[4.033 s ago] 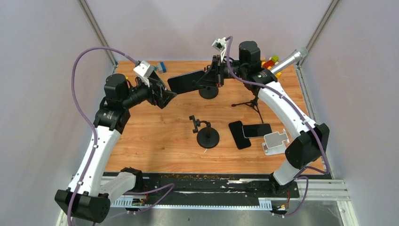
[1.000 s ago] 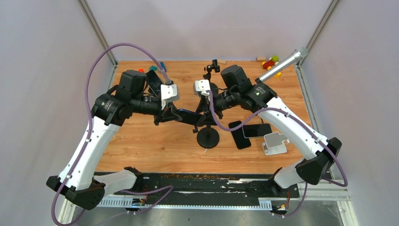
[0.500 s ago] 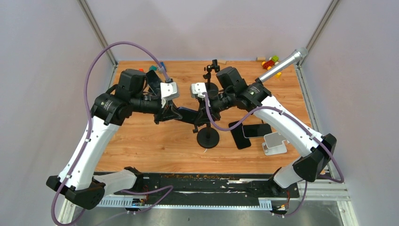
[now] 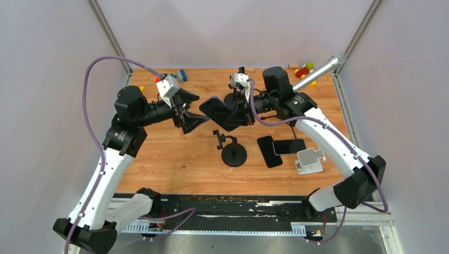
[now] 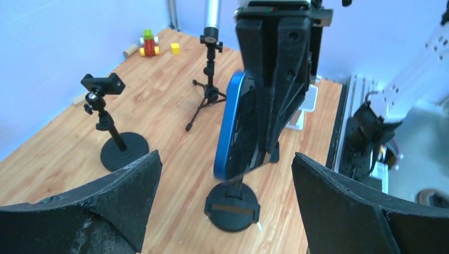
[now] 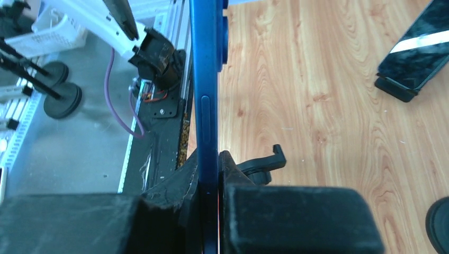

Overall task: Place the phone on the phone stand
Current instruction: Install the phone on the phone stand.

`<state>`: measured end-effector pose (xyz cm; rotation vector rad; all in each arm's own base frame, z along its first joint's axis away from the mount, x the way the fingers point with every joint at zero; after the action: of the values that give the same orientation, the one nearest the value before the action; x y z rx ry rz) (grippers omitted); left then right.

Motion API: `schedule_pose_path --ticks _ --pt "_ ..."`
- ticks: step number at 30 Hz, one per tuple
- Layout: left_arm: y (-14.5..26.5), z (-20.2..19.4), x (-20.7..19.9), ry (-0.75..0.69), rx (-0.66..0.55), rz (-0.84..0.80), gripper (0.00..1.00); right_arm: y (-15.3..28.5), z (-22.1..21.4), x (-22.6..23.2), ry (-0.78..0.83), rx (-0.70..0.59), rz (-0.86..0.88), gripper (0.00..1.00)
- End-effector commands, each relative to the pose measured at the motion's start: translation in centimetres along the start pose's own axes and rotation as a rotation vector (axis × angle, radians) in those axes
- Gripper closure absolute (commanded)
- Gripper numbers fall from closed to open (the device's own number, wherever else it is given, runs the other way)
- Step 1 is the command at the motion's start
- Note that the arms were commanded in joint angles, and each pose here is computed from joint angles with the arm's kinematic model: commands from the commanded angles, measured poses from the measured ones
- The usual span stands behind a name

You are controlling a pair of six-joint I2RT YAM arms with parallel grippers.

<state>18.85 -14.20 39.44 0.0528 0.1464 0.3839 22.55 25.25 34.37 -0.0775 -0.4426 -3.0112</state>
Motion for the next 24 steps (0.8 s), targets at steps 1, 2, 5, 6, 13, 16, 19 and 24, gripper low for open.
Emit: schedule_pose_path --ticks 1,2,5,6,13,16,19,24 --pt "-0.6 2.7 -0.1 0.079 -0.261 -0.072 0.01 2.1 4.6 0.2 0.066 -0.224 -0.007 1.00" --pt "-0.9 2.0 0.0 0.143 -0.259 -0.084 0.01 2.2 4.7 0.1 0.060 -0.236 -0.002 1.00" --pt "-1.6 2.0 0.4 0.157 -0.341 -0.135 0.02 2.0 4.7 0.2 0.010 -0.259 0.030 1.00" --pt "-1.9 1.2 0.5 0.218 -0.346 -0.149 0.04 1.9 4.7 0.2 -0.004 -0.269 0.038 1.00" --pt "-2.9 1.0 0.2 0.250 -0.415 -0.253 0.15 1.2 4.3 -0.1 -0.076 -0.307 0.070 1.00" --pt "-3.3 0.8 -0.1 0.250 -0.412 -0.270 0.20 1.0 4.1 -0.3 -0.087 -0.319 0.085 1.00" --pt "-3.4 0.7 -0.3 0.255 -0.417 -0.277 0.28 0.8 3.9 -0.3 -0.101 -0.330 0.100 1.00" --pt "-3.7 0.5 -0.3 0.263 -0.418 -0.284 0.43 0.5 3.6 -0.5 -0.117 -0.337 0.111 1.00"
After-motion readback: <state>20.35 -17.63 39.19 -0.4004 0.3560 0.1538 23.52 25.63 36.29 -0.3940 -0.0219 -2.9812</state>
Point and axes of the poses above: each gripper's point midway between its finger pads, its own y axis back along the fingers, its own x axis along the line the jaws close on, z = x × y, the point moved 8 cm from there along y, back along the fingers, and after that the axes turned 7 degrees about y, right-handed, at the moved point
